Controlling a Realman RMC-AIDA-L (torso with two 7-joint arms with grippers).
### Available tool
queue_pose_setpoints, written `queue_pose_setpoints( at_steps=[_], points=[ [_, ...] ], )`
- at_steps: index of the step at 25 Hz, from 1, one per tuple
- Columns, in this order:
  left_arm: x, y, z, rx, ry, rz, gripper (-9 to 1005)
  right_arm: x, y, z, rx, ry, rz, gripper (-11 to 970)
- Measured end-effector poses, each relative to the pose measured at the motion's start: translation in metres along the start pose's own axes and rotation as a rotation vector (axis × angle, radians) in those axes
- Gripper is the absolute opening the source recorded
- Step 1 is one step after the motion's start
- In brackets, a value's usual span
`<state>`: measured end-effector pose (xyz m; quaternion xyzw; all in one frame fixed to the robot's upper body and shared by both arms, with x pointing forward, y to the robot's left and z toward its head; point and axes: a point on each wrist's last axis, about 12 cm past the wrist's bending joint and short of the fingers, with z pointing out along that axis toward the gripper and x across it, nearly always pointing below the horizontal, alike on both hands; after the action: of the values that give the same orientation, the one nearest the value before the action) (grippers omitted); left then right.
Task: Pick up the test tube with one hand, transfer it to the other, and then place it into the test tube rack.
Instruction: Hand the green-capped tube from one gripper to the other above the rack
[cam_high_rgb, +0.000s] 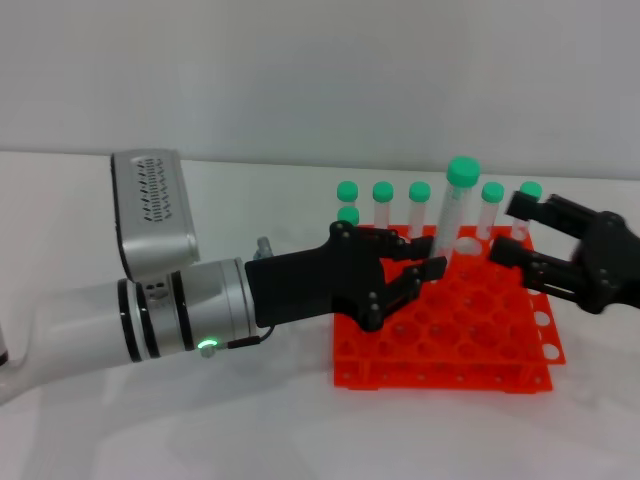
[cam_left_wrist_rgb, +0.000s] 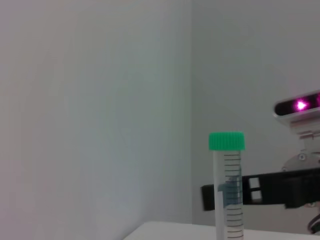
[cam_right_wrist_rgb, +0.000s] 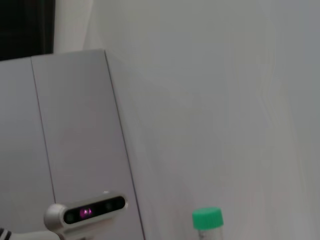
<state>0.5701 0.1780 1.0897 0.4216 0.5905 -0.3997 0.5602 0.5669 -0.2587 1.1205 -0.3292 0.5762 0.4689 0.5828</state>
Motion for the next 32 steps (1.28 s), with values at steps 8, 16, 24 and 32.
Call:
queue_pose_setpoints(
  at_steps=[8, 16, 24, 32],
  points=[
    [0.002, -0.002, 0.003, 0.011, 0.011, -0.002, 182, 0.005, 0.001, 0.027, -0.001, 0.0, -0.028, 598],
    [0.003, -0.002, 0.003, 0.007, 0.018, -0.003, 182, -0.001, 0.001, 0.036, -0.022, -0.02, -0.045, 595],
    [0.003, 0.0, 0.004, 0.0, 0.026, 0.0, 182, 0.001, 0.004, 0.038, -0.027, -0.019, -0.037, 502],
    [0.004, -0.003, 0.008, 0.026, 0.04, 0.004, 181, 0.002, 0.004, 0.038, -0.032, -0.012, -0.037, 295]
  ],
)
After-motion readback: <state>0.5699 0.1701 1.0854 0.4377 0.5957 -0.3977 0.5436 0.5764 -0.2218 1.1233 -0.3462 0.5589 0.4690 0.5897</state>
